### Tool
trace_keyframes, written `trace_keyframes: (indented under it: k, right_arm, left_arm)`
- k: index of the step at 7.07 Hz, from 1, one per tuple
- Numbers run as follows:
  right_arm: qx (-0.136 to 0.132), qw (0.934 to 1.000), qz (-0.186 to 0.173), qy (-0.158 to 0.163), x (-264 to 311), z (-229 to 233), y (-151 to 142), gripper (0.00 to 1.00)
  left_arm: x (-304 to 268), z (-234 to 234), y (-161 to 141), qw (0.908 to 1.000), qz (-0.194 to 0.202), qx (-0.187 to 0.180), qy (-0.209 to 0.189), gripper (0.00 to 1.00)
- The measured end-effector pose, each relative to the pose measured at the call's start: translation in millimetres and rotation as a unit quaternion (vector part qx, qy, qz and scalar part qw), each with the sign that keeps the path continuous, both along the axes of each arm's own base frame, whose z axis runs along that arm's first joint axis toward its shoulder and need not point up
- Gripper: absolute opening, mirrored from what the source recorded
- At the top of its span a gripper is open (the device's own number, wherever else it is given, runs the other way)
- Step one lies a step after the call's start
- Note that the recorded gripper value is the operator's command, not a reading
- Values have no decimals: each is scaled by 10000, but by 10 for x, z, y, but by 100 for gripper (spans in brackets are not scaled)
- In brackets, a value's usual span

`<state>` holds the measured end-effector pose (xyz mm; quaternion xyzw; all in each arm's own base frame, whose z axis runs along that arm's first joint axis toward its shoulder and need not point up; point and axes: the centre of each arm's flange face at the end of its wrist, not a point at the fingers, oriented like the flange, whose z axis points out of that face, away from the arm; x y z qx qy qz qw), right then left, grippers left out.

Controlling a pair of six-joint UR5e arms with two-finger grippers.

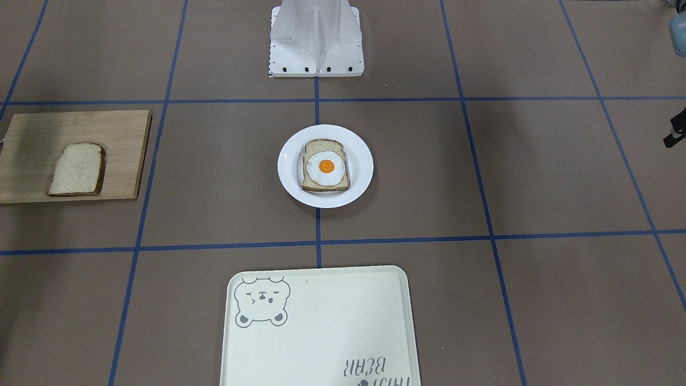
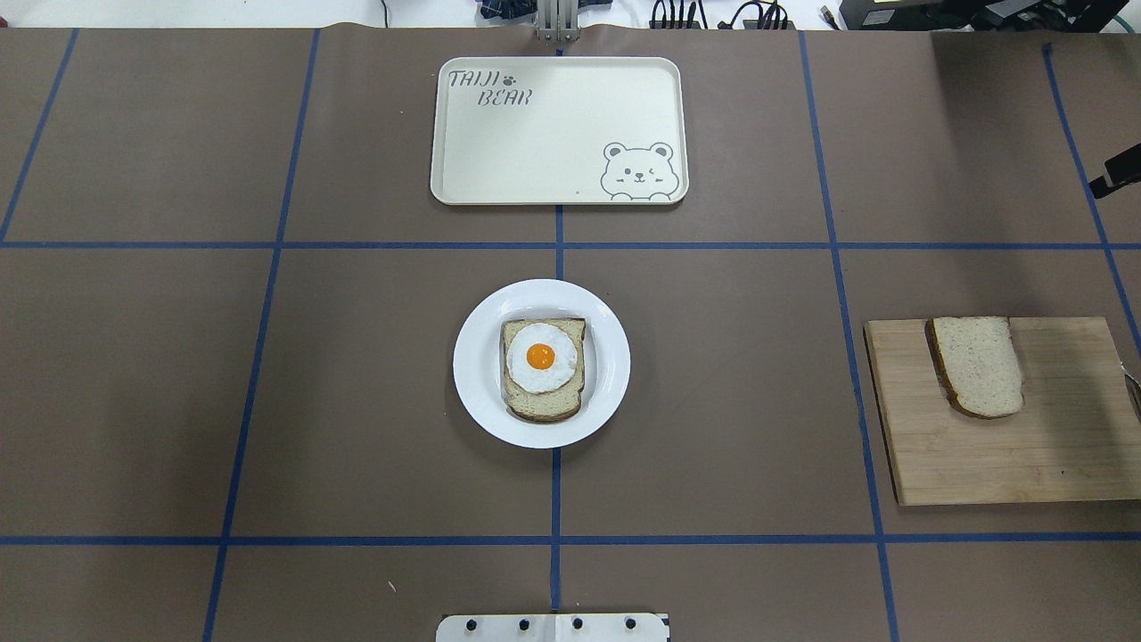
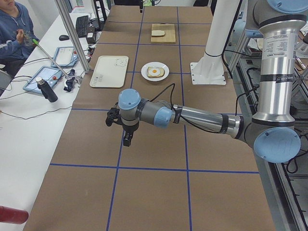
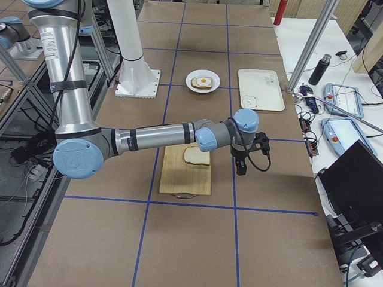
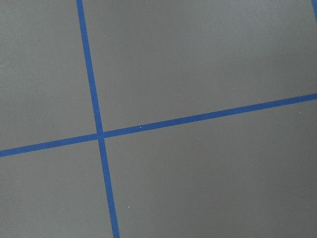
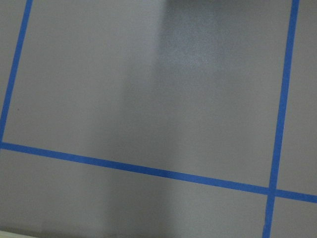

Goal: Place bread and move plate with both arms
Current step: 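Move the right gripper down over the bread slice on the wooden board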

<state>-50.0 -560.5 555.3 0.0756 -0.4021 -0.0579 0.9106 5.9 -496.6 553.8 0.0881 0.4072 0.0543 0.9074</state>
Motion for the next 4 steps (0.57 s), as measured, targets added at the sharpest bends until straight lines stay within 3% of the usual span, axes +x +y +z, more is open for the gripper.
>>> trace_keyframes:
  k: [4]
  right_arm:
    - [-74,9982,-408,-442,-363,-82,293,100]
  left_arm:
    - [11,2,1,10000,-42,-62,33,98]
